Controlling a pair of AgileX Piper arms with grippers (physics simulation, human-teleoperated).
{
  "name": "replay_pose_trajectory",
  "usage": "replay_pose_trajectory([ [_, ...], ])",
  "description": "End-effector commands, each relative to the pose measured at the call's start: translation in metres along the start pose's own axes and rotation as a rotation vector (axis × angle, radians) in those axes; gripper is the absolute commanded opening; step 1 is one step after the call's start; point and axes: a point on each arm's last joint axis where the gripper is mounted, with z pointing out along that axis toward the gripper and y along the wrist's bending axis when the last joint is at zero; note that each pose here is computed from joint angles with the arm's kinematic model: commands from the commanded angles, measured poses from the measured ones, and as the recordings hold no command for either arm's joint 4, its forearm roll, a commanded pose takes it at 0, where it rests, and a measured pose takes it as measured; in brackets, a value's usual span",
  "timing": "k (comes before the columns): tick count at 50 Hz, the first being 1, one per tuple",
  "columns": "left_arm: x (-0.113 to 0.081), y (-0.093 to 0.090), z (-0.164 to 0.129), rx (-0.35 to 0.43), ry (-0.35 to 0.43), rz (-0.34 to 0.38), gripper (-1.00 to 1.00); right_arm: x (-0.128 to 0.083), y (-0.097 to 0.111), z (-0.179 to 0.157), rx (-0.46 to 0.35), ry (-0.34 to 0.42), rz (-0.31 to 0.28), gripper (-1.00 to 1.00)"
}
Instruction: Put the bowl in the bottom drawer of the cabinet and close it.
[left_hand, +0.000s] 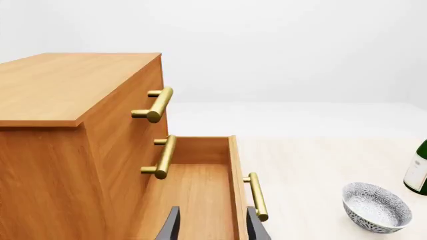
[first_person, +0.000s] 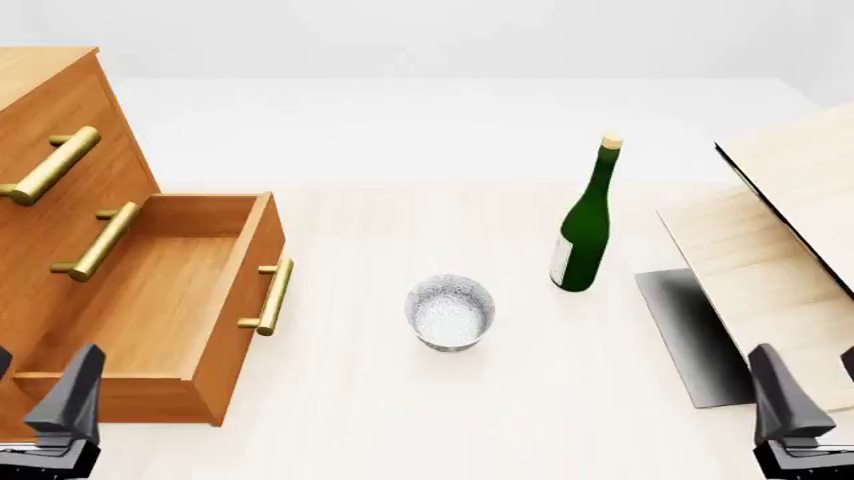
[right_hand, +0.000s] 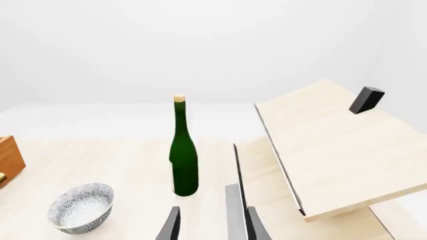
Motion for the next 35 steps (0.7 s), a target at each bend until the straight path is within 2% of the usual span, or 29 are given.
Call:
replay_pose_trajectory([
  [1,-0.0003,0.0001,0.0010,-0.001,0.005,0.002,1.00,-0.0001,0.0003,0.0005,-0.006,0.004,0.002,1.00],
  [6,-0.0004,0.0006,0.0017,-0.011,0.005,0.002,1.00,0.0002,0.0005,0.0008,-0.008,0.006,0.007,1.00],
  [8,-0.0005,0.0008,0.0015,-0.013,0.003,0.037,1.00,0.0005,0.0004,0.0013,-0.006,0.009,0.005,1.00],
  [10,0.0004,0.0009,0.0040,-0.015,0.018,0.016,1.00,0.0005,0.0003,0.0015,-0.006,0.010,0.006,1.00],
  [30,0.0002,0.0004,0.0035,-0.006,0.018,0.017,1.00,0.0004,0.0003,0.0017,-0.005,0.010,0.006,1.00],
  [35,-0.0056,-0.0002,0.0006,0.005,0.011,0.020,1.00,0.0004,0.0003,0.0018,-0.005,0.010,0.006,1.00],
])
